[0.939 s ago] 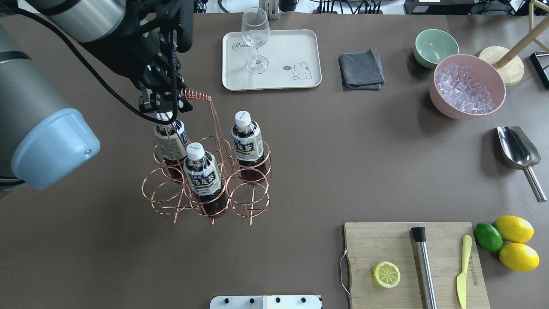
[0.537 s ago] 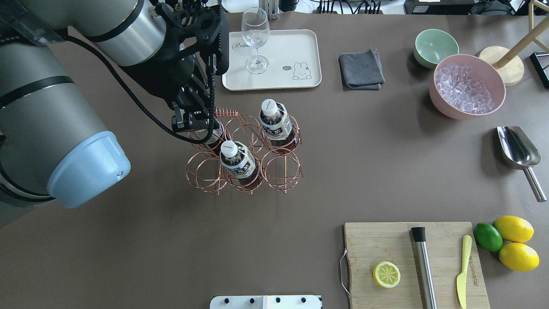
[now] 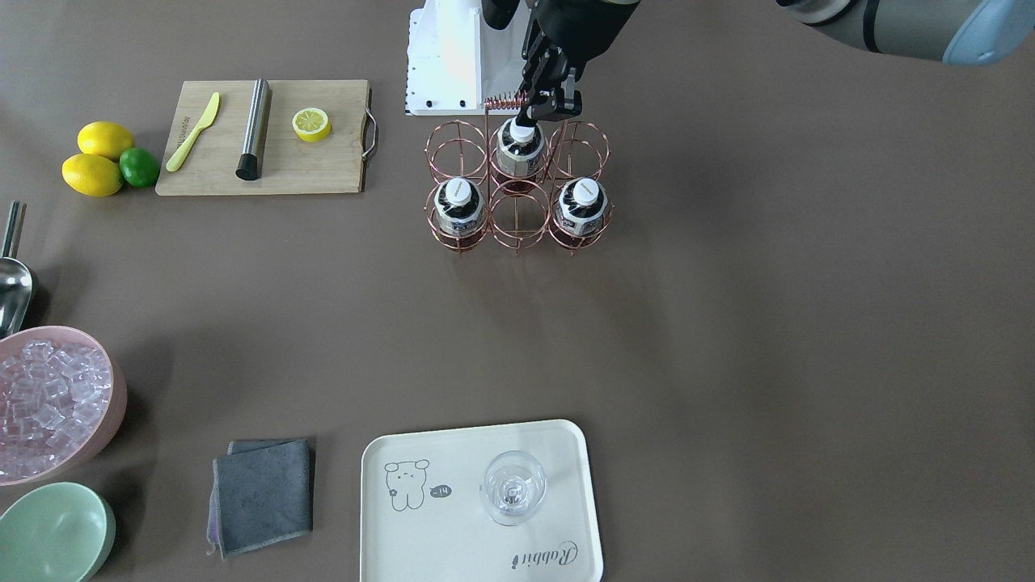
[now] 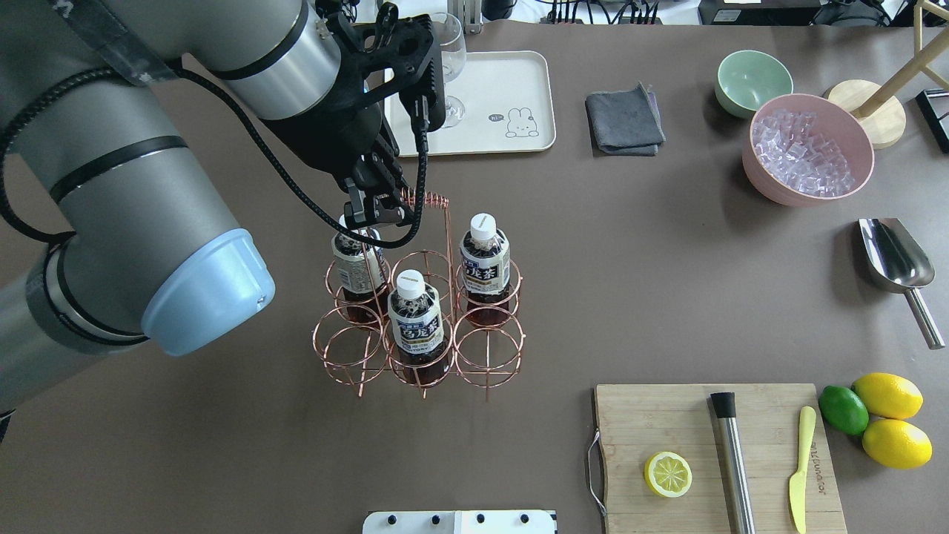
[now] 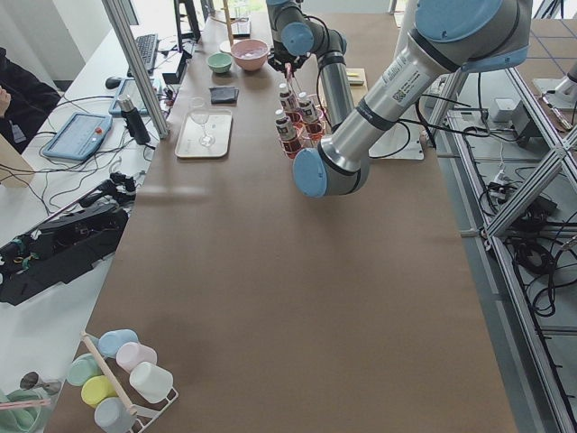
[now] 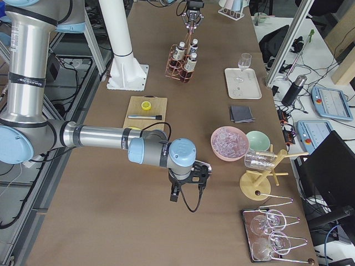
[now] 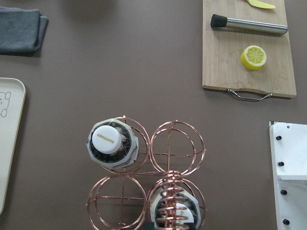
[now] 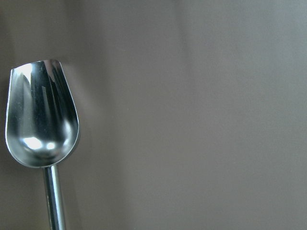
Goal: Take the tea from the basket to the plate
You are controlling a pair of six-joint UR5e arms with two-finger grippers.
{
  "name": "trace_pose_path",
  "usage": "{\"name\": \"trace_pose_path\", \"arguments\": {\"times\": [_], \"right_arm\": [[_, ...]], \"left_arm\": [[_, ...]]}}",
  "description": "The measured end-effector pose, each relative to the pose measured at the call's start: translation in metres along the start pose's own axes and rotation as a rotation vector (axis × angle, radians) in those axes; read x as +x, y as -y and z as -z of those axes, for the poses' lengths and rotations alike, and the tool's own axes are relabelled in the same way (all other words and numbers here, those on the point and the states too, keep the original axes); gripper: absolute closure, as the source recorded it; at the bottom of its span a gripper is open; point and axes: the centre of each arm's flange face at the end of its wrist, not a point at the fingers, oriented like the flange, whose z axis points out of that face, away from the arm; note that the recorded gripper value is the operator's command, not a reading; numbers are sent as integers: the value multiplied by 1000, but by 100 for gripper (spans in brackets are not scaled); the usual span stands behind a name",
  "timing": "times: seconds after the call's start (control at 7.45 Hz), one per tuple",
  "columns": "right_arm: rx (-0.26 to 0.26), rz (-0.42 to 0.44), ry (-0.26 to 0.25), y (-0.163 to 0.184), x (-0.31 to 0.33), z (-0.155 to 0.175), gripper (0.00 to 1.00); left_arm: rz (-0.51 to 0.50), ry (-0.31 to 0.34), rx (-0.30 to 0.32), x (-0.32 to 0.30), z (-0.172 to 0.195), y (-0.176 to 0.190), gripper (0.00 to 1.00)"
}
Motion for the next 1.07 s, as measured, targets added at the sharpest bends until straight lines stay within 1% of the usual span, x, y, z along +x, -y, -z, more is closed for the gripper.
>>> {"name": "trace_pose_path", "arguments": {"times": [0.4,1.07], "right_arm": [[-1,0,1,0,0,0,0],[1,1,3,0,-1,1,0]], "left_arm": [[11,5,0,5,-14,12,100],[21,-1,7,7,-27,16,100]]}}
